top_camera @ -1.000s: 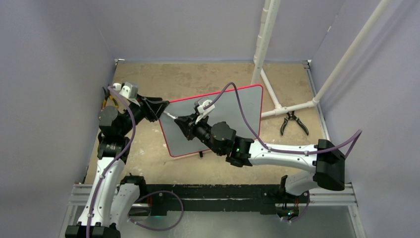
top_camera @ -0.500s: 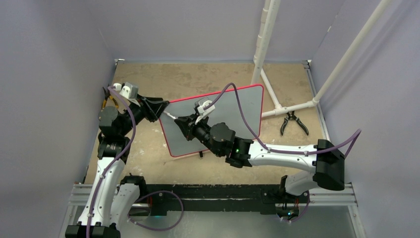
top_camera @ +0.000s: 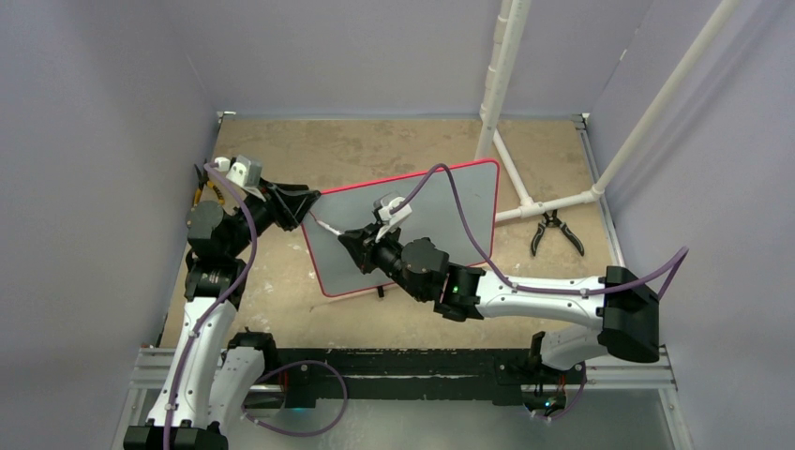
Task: Write a sentence on the whiteboard
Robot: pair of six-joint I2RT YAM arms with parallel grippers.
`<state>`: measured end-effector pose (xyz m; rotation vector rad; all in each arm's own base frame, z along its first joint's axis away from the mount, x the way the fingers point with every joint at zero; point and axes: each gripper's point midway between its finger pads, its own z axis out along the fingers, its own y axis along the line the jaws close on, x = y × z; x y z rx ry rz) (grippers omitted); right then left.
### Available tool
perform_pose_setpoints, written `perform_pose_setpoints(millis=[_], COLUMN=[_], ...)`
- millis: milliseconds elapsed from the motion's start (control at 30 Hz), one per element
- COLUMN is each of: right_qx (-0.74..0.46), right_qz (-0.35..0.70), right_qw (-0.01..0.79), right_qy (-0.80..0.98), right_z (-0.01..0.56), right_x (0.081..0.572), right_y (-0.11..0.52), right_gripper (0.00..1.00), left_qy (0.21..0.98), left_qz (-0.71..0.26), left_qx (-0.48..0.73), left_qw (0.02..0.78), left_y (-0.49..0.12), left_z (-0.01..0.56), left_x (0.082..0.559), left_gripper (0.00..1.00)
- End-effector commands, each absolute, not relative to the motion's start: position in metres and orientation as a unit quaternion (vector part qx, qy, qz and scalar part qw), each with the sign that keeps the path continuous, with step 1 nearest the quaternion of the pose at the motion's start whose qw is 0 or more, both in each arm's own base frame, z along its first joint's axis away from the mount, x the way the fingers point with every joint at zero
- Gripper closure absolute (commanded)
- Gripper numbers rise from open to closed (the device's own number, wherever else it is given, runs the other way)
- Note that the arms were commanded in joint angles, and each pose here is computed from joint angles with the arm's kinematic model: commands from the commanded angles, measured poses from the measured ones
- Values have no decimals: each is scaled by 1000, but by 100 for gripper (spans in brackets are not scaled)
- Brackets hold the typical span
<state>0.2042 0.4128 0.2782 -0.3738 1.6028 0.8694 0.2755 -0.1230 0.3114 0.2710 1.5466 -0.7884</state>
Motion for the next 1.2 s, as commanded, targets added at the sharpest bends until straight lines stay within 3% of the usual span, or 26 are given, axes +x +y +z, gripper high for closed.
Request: perform_pose_setpoints(millis=[0,800,1167], right_qx=[-144,-97,-104], right_qz=[373,374,366], right_qw=[603,654,646], right_qy=[691,651,662], right_z=[285,337,323], right_x=[206,220,219], right_y=[402,395,393], right_gripper=[100,100,100], left_qy=[664,664,663], left_qz=[-358,-359,-359], left_qx=[138,140,141], left_qw=[642,641,641], left_y=[-129,-129,-129], left_z=[320,318,319], left_x=[270,270,270], left_gripper=[66,67,67])
